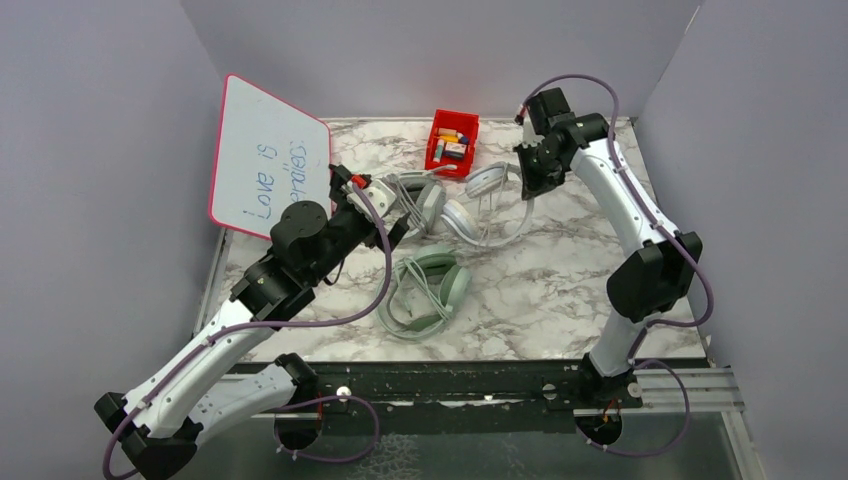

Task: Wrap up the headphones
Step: Place the headphones at the center of the board.

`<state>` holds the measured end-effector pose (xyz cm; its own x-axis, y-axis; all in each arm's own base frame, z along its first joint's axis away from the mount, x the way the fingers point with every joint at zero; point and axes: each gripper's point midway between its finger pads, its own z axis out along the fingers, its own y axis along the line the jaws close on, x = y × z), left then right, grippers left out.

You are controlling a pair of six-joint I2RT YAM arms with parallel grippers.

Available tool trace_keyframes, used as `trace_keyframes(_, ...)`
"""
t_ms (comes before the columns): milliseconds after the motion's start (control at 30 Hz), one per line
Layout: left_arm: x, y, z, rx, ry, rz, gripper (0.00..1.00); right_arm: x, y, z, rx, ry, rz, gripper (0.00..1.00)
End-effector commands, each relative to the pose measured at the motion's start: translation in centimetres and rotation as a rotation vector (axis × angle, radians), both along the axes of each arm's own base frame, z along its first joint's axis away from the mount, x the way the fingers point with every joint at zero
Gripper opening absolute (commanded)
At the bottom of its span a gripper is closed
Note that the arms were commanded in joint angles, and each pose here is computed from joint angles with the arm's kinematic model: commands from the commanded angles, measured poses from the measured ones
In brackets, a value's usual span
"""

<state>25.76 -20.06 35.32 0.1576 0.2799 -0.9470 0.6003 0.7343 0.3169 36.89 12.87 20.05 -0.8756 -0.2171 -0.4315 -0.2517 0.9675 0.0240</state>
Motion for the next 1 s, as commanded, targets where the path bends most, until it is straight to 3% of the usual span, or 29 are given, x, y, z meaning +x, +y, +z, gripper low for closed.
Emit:
trace_keyframes(0, -0.9, 0.1, 1.8, -0.043, -0.018, -0.029, 0.96, 0.4, -0.7, 0.9, 0.044, 0.003, -0.053, 0.01)
trace_keyframes(433, -1.8, 0.6, 2.6, -0.051, -0.025, -0.043, 0.96, 3.8, -3.0, -4.8, 0.064, 0.096, -0.127, 0.01)
trace_keyframes(967, -2.4, 0.8, 3.4, -0.068, -0.021, -0.054, 0.96, 4.3, -3.6, -10.8, 0.024, 0.220, -0.126, 0.01)
